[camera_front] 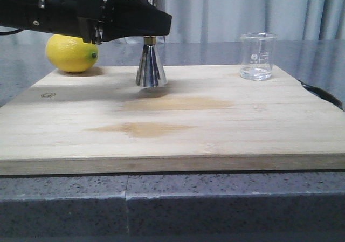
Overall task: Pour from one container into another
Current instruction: 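Withdraw the right gripper and lower the jigger with the left gripper, then set the jigger on the board and release it with the left gripper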
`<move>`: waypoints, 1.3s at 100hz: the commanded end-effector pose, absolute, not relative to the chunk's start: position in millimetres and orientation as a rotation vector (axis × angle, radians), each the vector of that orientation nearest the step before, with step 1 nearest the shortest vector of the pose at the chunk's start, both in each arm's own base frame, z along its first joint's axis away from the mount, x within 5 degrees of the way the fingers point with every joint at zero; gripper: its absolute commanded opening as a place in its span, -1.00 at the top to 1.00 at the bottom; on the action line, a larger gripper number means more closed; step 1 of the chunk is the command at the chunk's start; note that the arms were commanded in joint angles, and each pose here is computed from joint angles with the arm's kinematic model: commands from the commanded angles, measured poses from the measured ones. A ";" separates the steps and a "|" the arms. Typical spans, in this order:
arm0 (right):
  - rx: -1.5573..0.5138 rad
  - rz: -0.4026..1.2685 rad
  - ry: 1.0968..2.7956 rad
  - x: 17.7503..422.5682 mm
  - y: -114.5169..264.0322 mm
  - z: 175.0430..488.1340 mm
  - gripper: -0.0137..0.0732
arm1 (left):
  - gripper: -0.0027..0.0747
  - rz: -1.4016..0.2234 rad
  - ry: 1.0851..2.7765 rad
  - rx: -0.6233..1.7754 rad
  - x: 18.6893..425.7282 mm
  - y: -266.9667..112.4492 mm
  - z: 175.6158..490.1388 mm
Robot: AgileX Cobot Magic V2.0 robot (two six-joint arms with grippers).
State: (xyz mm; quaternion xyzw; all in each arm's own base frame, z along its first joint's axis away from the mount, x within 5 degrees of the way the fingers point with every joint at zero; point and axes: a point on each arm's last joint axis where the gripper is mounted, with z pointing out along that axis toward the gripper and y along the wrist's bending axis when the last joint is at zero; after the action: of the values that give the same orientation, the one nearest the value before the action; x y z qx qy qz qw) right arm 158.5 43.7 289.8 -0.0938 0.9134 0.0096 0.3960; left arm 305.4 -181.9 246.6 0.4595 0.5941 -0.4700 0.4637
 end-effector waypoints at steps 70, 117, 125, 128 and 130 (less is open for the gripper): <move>-0.266 0.026 2.210 162.0 45.1 306.6 -0.66 | 0.29 -1.195 1.305 1.184 295.2 -185.2 271.5; -0.266 0.026 2.210 162.0 45.1 306.6 -0.66 | 0.29 -1.144 1.346 1.214 296.9 -184.7 266.6; -0.266 0.026 2.210 162.0 45.1 306.6 -0.66 | 0.29 -1.140 1.349 1.213 297.3 -184.7 266.3; -0.266 0.026 2.210 162.0 45.1 306.6 -0.66 | 0.29 -1.136 1.352 1.212 297.6 -184.6 266.1; -0.266 0.026 2.210 162.0 45.1 306.6 -0.66 | 0.29 -1.133 1.355 1.211 297.8 -184.6 266.0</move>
State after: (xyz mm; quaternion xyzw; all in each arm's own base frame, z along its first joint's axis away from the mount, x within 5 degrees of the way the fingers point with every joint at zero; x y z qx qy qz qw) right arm 158.7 43.4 290.0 -0.0958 0.9126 0.0068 0.3975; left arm 301.1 -181.2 239.7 0.5047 0.5885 -0.4483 0.4449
